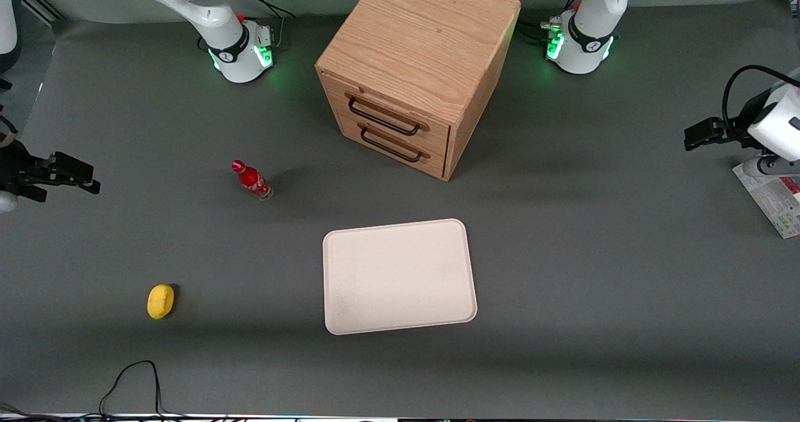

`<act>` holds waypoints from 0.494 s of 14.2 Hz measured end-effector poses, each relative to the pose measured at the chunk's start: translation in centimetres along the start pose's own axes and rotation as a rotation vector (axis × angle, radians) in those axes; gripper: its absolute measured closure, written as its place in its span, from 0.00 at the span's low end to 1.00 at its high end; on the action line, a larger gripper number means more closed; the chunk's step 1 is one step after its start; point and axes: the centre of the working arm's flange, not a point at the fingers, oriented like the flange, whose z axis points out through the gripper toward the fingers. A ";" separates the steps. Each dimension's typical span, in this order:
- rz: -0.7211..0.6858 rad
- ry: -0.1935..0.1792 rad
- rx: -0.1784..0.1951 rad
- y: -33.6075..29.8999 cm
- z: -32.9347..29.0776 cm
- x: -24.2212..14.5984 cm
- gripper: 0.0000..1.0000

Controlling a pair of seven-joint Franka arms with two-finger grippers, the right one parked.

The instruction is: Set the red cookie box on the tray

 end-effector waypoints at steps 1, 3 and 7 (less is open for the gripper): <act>0.003 -0.006 -0.001 0.2 -0.3 0.2 0.00; 0.006 -0.017 -0.005 0.5 -0.8 0.5 0.00; -0.061 -0.028 -0.022 0.3 -0.7 1.2 0.00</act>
